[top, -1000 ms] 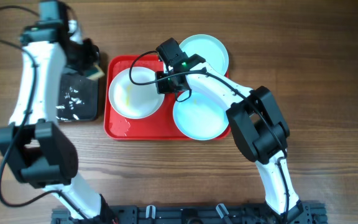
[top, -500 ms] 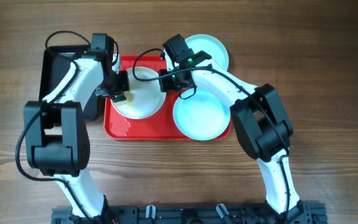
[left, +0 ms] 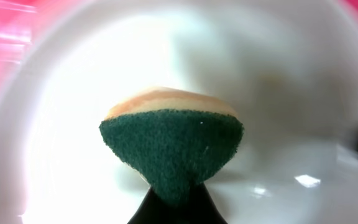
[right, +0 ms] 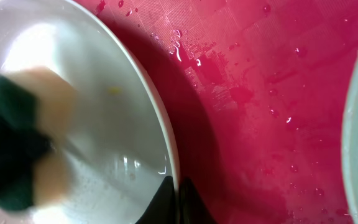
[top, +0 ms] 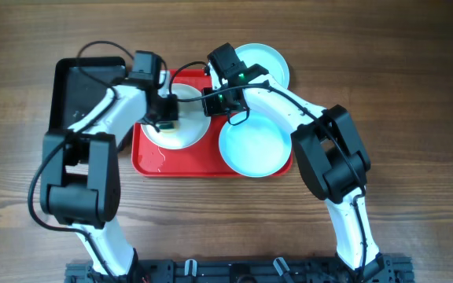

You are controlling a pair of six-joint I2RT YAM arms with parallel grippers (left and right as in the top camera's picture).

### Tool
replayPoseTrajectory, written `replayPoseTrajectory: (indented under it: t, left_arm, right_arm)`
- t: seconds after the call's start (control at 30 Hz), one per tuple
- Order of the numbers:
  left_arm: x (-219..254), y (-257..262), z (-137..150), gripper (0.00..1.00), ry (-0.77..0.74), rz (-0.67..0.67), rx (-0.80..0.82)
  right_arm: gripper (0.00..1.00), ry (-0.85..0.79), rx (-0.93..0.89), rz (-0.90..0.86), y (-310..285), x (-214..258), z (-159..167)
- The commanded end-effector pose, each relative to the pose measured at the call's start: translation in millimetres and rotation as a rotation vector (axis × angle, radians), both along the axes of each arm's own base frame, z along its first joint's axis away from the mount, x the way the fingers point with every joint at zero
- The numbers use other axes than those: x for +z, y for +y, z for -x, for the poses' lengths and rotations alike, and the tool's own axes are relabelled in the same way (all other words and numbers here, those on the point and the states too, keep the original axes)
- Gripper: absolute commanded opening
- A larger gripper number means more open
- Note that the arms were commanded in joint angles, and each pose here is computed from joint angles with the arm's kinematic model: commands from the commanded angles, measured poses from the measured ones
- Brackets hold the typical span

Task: Clean dirty plates on tray and stack at the side
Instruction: 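Scrub the white plate with the sponge in the left gripper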

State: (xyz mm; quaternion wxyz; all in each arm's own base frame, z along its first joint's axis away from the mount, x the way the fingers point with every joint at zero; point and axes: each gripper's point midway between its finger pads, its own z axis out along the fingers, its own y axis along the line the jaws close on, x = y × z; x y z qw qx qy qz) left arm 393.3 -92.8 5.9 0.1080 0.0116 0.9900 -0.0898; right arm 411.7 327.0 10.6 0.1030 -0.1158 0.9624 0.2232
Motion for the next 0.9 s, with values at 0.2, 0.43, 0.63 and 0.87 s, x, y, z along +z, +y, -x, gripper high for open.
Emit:
replayPoseTrajectory:
  t: [0.2,0.43,0.63,0.87]
  left_arm:
    - [-24,-24,42,0.04,0.137,-0.031,-0.026]
    - [-20,73,59,0.04,0.178,-0.429,0.387]
    - [-11,98,56,0.04,0.126,-0.542,0.471]
    - [-18,65,16,0.04,0.018,-0.335,0.430]
  right_arm:
    - [0.04,0.004,0.044,-0.028,10,-1,3]
    - [0.04,0.002,0.044,-0.029,10,-1,3]
    - [0.04,0.000,0.043,-0.026,10,-1,2]
    - [0.04,0.004,0.036,-0.028,10,-1,2]
